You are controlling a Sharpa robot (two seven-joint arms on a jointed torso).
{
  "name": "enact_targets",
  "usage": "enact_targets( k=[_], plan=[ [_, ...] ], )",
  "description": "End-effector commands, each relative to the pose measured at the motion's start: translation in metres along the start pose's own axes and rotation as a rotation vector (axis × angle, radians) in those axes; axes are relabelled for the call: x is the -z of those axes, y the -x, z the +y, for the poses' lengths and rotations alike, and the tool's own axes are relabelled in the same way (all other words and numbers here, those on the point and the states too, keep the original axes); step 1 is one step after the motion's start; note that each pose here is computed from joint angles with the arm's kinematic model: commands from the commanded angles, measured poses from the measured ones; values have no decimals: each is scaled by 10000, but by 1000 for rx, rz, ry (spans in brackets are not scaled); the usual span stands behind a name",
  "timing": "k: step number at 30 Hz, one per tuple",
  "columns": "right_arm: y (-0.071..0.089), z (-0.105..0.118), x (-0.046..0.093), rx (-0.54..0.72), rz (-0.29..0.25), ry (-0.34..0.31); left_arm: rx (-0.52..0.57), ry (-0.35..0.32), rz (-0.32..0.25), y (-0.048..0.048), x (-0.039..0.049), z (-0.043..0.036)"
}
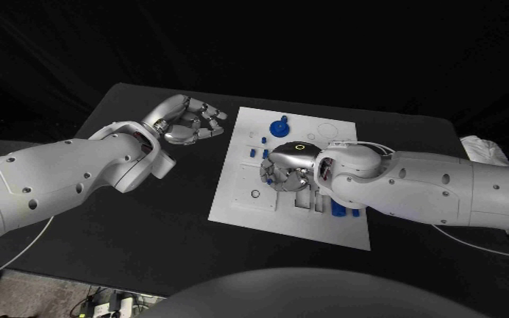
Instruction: Assemble the parts on the task board
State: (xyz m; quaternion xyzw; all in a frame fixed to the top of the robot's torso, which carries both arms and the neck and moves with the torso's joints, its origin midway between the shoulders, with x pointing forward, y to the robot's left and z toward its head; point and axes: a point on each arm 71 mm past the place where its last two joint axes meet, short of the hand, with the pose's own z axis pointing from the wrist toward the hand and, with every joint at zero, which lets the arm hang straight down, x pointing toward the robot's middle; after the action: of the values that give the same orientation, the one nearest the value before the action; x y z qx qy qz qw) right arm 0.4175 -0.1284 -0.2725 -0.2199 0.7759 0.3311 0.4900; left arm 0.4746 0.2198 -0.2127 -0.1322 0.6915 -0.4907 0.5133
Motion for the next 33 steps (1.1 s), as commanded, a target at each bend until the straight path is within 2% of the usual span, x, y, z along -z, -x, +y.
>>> enact_targets(
  k=[1, 33],
  plan=[
    [-10, -3, 3, -8, 5, 1, 13, 2, 18, -23, -8, -6],
    [-42, -89, 26, -95, 8, -39, 17, 18, 31, -54, -26, 11]
  ],
)
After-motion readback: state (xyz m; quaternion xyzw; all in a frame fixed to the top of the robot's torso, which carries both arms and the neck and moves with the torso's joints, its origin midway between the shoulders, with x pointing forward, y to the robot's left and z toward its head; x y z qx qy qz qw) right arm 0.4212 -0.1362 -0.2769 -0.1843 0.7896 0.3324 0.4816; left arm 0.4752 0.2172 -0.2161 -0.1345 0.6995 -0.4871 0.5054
